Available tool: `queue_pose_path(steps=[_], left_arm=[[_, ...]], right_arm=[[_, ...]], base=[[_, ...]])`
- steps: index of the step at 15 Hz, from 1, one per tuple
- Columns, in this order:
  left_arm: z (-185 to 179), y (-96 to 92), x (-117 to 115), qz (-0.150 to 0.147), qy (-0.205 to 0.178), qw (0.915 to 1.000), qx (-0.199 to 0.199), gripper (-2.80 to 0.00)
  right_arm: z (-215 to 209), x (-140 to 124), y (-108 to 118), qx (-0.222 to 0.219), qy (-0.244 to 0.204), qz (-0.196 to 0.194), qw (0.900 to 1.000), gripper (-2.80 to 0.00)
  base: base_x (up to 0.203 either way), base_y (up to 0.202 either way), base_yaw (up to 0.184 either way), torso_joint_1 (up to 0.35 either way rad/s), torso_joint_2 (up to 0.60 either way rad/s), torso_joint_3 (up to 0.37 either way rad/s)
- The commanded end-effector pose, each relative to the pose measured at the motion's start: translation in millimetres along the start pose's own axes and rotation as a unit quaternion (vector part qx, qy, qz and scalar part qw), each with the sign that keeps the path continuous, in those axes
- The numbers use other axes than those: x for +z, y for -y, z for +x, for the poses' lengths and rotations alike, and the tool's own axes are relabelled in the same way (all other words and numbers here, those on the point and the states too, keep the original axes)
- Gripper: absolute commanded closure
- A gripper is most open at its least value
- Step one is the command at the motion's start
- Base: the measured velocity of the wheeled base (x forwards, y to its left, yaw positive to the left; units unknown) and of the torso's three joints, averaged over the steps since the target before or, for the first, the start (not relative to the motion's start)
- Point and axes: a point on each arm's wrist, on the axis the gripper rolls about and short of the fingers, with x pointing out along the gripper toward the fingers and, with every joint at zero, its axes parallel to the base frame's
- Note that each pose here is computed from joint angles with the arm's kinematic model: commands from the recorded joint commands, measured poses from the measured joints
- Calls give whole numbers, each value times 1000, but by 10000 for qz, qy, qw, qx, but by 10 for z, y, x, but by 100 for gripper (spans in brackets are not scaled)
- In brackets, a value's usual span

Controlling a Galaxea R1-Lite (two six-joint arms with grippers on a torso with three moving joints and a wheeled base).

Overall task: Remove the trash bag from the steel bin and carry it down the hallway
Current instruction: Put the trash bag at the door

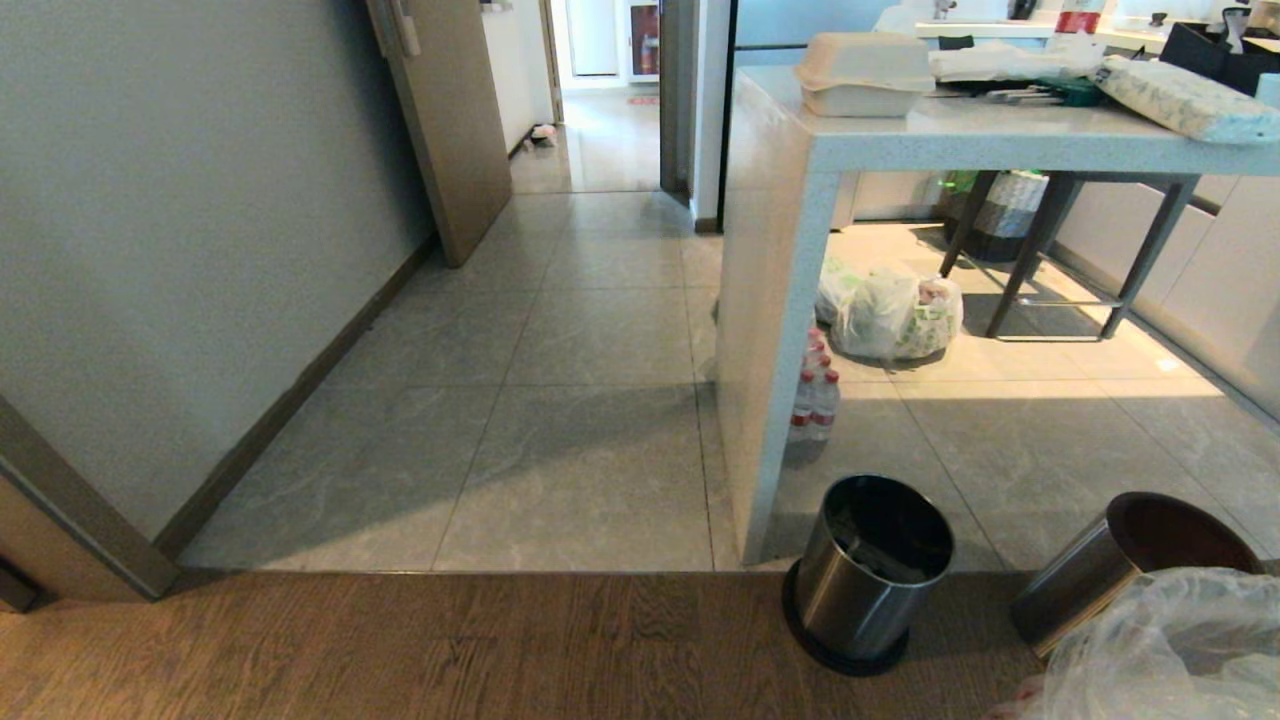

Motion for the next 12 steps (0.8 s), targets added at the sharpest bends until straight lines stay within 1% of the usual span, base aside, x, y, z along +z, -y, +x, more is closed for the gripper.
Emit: queue_pose_path(steps=[1,9,11,12], left_arm=[[-1,0,-1,2,4,10000,0,0],[-1,0,0,25,6,10000,0,0],[0,0,1,17,3,10000,0,0],[0,0,0,17,-3,10000,0,0]], right_arm=[[2,-9,0,0,-14,1,10000,0],[2,-9,0,4,-14,-7,10000,0],[2,-9,0,-3,-14,-14,10000,0],[2,-8,0,-3,-12,-14,10000,0]], base=[[0,0,0,0,0,0],[0,0,0,0,0,0],[-1,108,7,-2,3,2],[0,189,0,2,5,2]])
